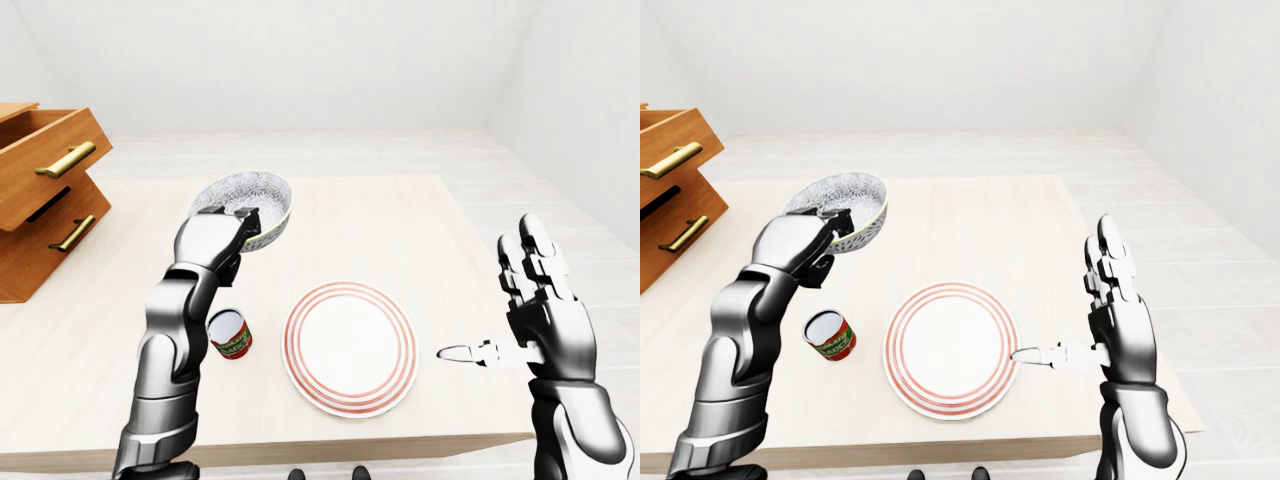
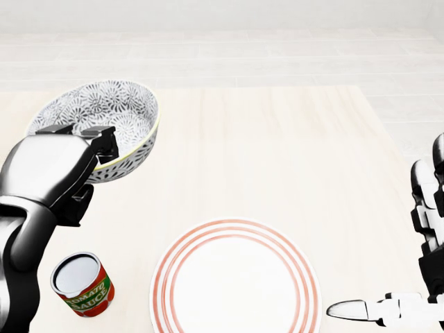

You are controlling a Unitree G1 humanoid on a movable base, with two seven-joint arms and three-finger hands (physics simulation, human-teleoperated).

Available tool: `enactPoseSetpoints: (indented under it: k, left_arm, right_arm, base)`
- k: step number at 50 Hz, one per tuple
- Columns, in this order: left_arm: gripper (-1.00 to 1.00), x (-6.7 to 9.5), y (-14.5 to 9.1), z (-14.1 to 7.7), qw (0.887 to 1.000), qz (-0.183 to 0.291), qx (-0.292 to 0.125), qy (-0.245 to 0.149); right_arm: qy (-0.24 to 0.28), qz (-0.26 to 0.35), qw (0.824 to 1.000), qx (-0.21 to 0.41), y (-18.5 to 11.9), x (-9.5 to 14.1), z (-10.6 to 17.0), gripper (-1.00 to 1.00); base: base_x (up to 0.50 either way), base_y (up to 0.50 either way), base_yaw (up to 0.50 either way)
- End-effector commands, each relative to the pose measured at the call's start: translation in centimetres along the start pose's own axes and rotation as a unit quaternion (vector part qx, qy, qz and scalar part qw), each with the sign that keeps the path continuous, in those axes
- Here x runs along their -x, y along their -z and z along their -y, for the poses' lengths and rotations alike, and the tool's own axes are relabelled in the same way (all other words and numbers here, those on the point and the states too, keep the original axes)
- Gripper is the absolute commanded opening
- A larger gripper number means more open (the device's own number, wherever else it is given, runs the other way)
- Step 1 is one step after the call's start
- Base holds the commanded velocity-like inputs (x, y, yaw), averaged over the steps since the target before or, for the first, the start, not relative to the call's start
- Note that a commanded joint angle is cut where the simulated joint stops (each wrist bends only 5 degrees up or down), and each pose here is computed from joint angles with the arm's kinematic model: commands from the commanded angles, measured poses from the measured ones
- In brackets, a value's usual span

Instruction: Put the bowl on the plate.

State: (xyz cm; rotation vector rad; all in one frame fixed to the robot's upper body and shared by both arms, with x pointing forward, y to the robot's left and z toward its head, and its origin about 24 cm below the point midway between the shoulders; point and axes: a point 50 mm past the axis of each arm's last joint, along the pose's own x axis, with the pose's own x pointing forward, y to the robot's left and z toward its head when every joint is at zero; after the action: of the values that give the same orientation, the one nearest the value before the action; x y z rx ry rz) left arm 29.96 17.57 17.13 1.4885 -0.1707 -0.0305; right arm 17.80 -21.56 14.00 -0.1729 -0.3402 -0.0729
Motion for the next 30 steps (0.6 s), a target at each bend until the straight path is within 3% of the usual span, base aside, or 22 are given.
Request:
enactPoseSetpoints:
  k: [1,17,30]
  left_arm:
    - [-1.0,0.6,-2.5,-0.6,0.999,0.032,0.004,-0.02]
    - [-1.0,1.4,-4.7,-0.1,0.998,0.063,0.004,-0.019]
    - [-1.0,3.1,-7.6,0.2,0.994,0.106,0.018,-0.02]
  right_arm:
    - [-0.003,-0.006,1.0,-0.004,0.1,0.4,0.1,1.0]
    - [-0.004,-0.009,1.0,-0.003,0.1,0.7,0.1,1.0]
    - [-0.002,-0.006,1.0,-0.001,-0.1,0.8,0.3,1.0]
  base:
    - [0.0,0.0,0.0]
    - [0.0,0.0,0.0]
    - [0.0,0.0,0.0]
